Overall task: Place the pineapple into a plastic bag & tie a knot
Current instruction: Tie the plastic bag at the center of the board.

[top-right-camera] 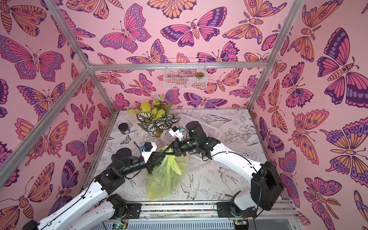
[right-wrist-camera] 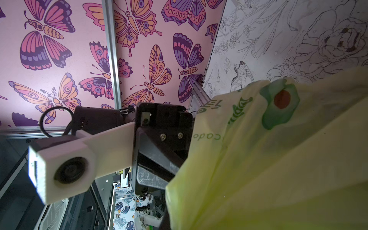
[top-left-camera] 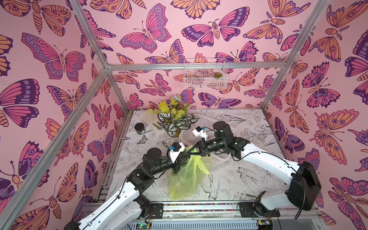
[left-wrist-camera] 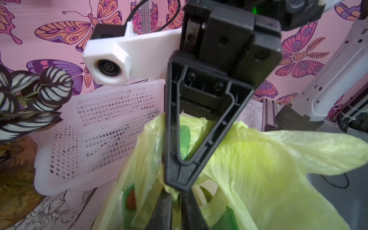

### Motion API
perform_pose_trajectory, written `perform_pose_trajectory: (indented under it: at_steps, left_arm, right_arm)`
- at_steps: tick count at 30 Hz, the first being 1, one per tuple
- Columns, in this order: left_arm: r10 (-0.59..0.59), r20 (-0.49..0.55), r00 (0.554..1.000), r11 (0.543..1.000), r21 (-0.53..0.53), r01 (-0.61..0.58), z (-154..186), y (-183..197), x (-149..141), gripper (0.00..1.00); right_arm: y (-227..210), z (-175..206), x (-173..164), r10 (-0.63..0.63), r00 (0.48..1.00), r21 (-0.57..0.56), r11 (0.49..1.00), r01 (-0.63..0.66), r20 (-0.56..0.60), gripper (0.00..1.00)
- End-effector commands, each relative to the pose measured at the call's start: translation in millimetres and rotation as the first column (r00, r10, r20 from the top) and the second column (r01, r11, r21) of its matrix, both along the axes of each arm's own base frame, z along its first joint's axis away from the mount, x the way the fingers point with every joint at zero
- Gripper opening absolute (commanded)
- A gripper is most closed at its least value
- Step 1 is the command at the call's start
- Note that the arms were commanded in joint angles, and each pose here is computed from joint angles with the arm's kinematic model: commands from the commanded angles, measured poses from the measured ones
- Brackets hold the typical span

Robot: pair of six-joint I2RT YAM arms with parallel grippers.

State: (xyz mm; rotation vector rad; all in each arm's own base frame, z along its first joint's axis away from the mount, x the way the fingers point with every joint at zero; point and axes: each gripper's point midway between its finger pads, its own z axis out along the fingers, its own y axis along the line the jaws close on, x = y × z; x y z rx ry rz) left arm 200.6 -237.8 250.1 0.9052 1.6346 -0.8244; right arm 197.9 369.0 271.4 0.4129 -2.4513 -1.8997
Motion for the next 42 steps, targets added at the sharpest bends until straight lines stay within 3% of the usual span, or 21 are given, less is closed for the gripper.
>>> perform_pose_trajectory:
  at_steps: [1, 4, 5, 7, 10, 13, 17, 22, 25, 34, 38, 42]
  left_arm:
    - [-0.046, 0.053, 0.998, 0.999, -0.025, 0.048, 12.7, -4.9, -5.9, 0.01]
    - [-0.032, 0.058, 0.998, 0.999, -0.023, 0.033, 13.5, -2.8, -4.8, 0.00]
    - [-0.022, 0.056, 0.998, 1.000, -0.021, 0.023, 13.6, -1.9, -3.6, 0.00]
    - [0.012, 0.049, 0.999, 1.000, -0.011, -0.011, 13.5, 1.5, 1.2, 0.00]
    - [0.040, 0.032, 0.999, 0.999, 0.004, -0.040, 12.0, 4.0, 5.0, 0.00]
    - [0.062, 0.027, 0.998, 0.998, 0.009, -0.063, 11.4, 6.2, 8.0, 0.00]
    - [0.077, 0.028, 0.997, 0.997, 0.009, -0.078, 13.1, 8.4, 9.3, 0.00]
    - [0.073, 0.020, 0.997, 0.997, 0.009, -0.073, 15.7, 9.6, 6.2, 0.00]
    - [0.072, 0.022, 0.997, 0.997, 0.012, -0.073, 16.7, 11.1, 4.3, 0.00]
    - [0.069, 0.022, 0.997, 0.997, 0.028, -0.070, 18.0, 13.0, 1.7, 0.00]
    - [0.075, 0.021, 0.997, 0.997, 0.030, -0.076, 18.3, 14.8, 0.8, 0.00]
    - [0.085, 0.019, 0.996, 0.995, 0.041, -0.086, 20.9, 17.1, 0.9, 0.00]
  right_arm:
    - [5.9, 33.5, 1.8, 0.018, 0.994, 0.091, 0.995, -0.028, 0.107, 0.00]
    - [4.8, 32.8, 3.4, 0.005, 0.994, 0.078, 0.997, -0.013, 0.110, 0.00]
    - [3.6, 33.2, 4.6, -0.004, 0.993, 0.068, 0.998, -0.004, 0.115, 0.07]
    - [-3.5, 31.4, 6.7, -0.032, 0.991, 0.022, 0.999, 0.029, 0.131, 0.34]
    - [-24.7, 28.5, 5.8, -0.078, 0.981, -0.083, 0.992, 0.094, 0.178, 0.63]
    - [-47.8, 23.5, -0.5, -0.104, 0.970, -0.187, 0.971, 0.146, 0.218, 0.74]
    - [-83.3, 20.7, -9.7, -0.157, 0.949, -0.302, 0.923, 0.240, 0.275, 0.81]
    - [-116.2, 12.8, -34.6, -0.142, 0.949, -0.412, 0.875, 0.252, 0.280, 0.78]
    - [-113.3, 8.8, -47.4, -0.108, 0.962, -0.415, 0.886, 0.208, 0.253, 0.75]
    - [-74.1, 3.5, -44.0, -0.031, 0.975, -0.359, 0.927, 0.110, 0.219, 0.65]
    - [-68.8, -5.2, -45.3, -0.006, 0.979, -0.365, 0.927, 0.082, 0.205, 0.47]
    - [-63.2, -5.7, -41.3, -0.005, 0.979, -0.354, 0.932, 0.079, 0.205, 0.13]
